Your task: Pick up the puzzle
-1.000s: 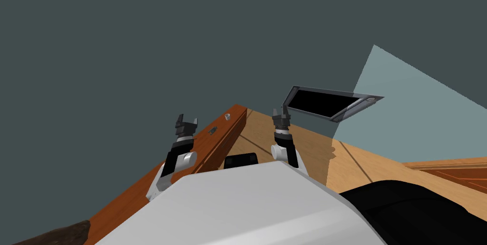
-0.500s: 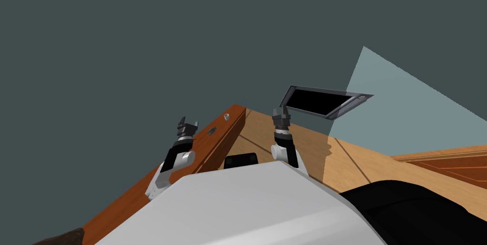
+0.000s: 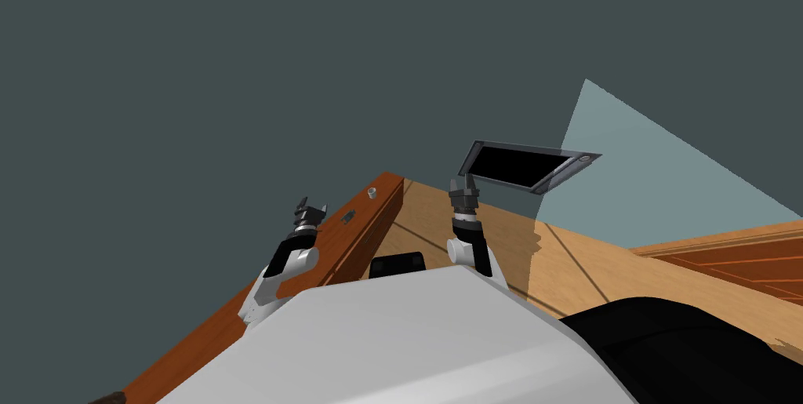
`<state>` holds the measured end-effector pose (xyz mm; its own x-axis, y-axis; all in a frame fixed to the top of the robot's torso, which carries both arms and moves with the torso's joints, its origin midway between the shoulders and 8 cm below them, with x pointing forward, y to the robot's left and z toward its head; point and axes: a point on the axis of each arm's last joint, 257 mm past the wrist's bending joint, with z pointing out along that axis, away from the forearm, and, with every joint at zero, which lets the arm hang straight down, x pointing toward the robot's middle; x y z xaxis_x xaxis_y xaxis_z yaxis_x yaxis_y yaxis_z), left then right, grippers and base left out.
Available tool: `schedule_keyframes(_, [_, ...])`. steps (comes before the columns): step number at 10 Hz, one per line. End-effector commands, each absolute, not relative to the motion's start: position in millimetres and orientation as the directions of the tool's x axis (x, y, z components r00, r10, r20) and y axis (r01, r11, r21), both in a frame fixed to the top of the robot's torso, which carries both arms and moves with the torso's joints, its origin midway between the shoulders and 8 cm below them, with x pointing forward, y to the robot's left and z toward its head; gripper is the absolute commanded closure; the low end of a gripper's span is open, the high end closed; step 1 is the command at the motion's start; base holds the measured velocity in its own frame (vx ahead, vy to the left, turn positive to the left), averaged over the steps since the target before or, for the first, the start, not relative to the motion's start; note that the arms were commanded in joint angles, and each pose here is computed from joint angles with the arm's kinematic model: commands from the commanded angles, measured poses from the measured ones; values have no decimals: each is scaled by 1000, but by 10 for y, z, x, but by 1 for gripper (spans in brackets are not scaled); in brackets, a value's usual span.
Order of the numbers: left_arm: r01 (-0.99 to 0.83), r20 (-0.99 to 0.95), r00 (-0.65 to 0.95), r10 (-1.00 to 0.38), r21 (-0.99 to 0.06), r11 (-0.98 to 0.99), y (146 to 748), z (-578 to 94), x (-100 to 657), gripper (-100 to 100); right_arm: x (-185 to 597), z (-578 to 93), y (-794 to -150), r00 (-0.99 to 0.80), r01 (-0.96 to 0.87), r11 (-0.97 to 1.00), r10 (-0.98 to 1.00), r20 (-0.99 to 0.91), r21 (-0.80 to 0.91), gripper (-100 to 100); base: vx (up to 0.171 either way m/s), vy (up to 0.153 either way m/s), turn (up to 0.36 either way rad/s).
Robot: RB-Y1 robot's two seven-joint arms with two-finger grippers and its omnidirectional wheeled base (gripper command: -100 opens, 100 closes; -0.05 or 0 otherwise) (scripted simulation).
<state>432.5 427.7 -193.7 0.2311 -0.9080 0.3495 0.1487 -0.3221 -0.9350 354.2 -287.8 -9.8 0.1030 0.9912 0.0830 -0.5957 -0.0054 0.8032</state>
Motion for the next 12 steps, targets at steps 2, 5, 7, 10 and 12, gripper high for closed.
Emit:
schedule_keyframes(2, [82,376,273,-886,-926,-368,4394,-2216,4353,-100,3542,-97,-2877,103,-596,-5,991,83,803,0,-1,5,-84])
schedule_keyframes(5, [5,423,342,-839,-894,-448,4642,-2611,4352,-100,3542,-98,-2878,103,-596,-5,991,83,803,0,1,9,-80])
schedule_keyframes(7, [-47,440,385,-811,-868,-494,4748,-2837,4331,-100,3542,-98,-2878,103,-596,-5,991,83,803,0,9,6,-80])
schedule_keyframes(10, [-118,449,448,-773,-827,-549,4861,-3181,4250,-100,3542,-98,-2877,103,-596,-5,991,83,803,0,12,7,-75])
schedule_keyframes(12, [-155,458,493,-740,-791,-592,4963,-3395,4186,-100,3542,-98,-2877,103,-596,-5,991,83,803,0,19,4,-81])
